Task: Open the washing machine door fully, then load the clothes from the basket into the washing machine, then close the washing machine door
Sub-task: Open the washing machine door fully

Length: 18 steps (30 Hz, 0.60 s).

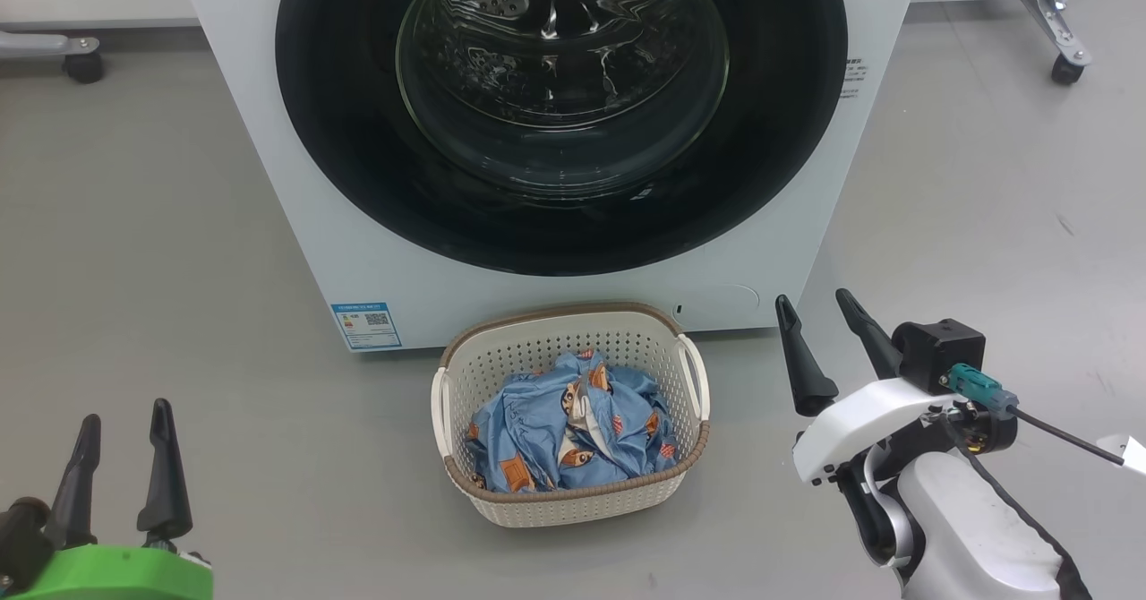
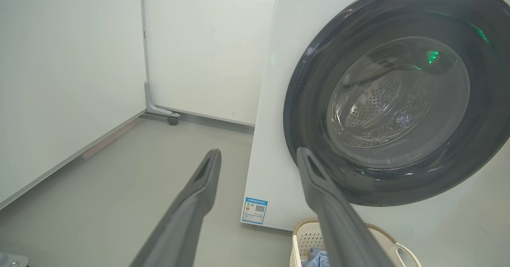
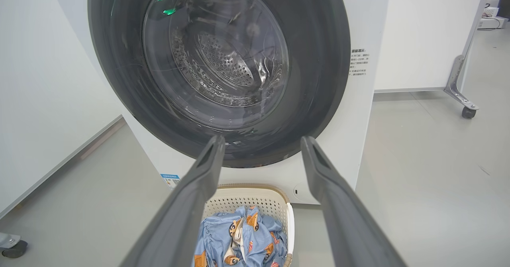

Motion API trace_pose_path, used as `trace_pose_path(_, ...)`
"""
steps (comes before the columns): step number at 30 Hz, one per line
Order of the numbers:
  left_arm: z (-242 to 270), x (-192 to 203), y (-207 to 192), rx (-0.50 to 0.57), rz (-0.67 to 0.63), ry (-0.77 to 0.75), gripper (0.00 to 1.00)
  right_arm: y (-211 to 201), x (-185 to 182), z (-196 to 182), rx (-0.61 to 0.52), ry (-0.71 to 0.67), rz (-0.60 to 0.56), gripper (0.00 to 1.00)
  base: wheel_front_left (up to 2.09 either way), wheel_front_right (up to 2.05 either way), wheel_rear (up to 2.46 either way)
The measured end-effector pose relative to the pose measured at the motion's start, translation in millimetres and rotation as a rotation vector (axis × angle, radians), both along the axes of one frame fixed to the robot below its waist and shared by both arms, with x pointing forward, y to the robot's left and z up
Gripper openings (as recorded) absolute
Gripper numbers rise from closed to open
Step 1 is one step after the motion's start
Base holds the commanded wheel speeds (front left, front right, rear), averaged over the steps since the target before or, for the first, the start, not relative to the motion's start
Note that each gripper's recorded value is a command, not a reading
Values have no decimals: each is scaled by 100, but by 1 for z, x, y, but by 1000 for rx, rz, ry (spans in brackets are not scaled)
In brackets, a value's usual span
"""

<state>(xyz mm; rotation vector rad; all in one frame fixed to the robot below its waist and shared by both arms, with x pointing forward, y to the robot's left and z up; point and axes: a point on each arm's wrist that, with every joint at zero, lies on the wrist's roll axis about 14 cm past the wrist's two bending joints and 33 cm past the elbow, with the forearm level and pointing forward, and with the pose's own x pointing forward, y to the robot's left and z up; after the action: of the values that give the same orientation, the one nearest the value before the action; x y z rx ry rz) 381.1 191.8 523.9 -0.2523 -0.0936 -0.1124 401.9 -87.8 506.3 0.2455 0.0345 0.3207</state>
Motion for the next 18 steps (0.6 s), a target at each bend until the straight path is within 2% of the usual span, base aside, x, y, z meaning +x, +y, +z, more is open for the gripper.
trace_pose_path(9, -2, 1, 0, -3, 0, 5, 100, 0, 1, 0, -2, -1, -1, 100, 34, 34, -68)
trace_pose_path(18, -3, 1, -2, -8, -1, 8, 100, 0, 1, 0, -2, -3, 2, 100, 55, 55, -110)
